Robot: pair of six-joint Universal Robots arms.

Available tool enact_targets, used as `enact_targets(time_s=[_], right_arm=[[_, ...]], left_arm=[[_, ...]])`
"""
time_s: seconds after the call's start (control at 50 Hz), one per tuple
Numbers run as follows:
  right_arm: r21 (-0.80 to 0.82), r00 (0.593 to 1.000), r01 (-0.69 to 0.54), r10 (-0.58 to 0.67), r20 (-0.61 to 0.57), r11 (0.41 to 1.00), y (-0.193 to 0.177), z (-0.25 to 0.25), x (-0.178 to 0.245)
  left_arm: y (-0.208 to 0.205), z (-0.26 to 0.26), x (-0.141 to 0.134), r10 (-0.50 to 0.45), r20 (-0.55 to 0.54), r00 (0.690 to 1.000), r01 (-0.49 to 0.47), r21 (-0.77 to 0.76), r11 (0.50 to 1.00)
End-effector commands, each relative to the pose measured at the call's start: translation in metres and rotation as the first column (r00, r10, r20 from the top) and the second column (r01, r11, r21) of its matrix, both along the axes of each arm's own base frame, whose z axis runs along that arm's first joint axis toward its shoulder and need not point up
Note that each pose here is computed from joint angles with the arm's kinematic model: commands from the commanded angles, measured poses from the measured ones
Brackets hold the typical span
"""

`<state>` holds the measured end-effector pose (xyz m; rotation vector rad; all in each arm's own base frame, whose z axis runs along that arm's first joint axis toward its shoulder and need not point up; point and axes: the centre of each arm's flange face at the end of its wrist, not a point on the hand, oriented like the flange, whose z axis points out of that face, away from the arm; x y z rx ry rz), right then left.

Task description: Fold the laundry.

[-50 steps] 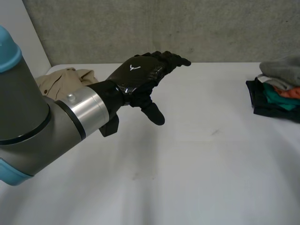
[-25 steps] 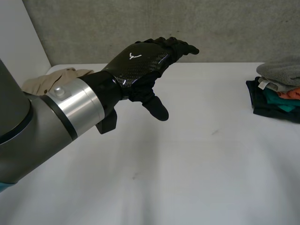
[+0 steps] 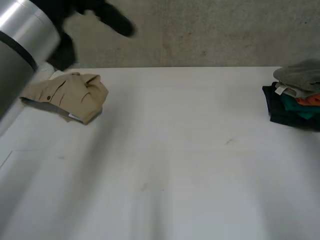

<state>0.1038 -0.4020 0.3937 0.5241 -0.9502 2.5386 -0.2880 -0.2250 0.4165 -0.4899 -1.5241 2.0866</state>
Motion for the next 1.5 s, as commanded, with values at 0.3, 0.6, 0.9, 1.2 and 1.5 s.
enact_targets(time_s=[0.3, 0.6, 0.9, 1.2, 1.5], right_arm=[[0.824, 0.888, -0.303, 0.456, 0.061, 0.479, 0.131, -0.229, 0.171], [0.826, 0.922, -0.26, 0.382, 0.058, 0.5, 0.124, -0.255, 0.156], [0.794, 0.939, -0.258, 0.337, 0.072, 0.55, 0.121, -0.235, 0.148], [0.74, 0.971, -0.238, 0.154, 0.181, 0.63, 0.097, -0.206, 0.118], [0.816, 0.974, -0.213, 0.051, 0.221, 0.538, 0.09, -0.208, 0.105]], left_arm=[[-0.239, -0.222, 0.111, 0.298, 0.434, 0.85, -0.345, 0.033, 0.938], [-0.307, -0.323, 0.119, 0.301, 0.416, 0.858, -0.319, -0.027, 0.947], [-0.238, -0.128, 0.07, 0.396, 0.249, 0.884, -0.342, -0.234, 0.91], [-0.03, -0.137, -0.068, -0.077, 0.257, 0.963, 0.055, 0.093, 0.994], [0.027, -0.195, -0.092, -0.256, 0.276, 0.926, 0.152, 0.348, 0.925]])
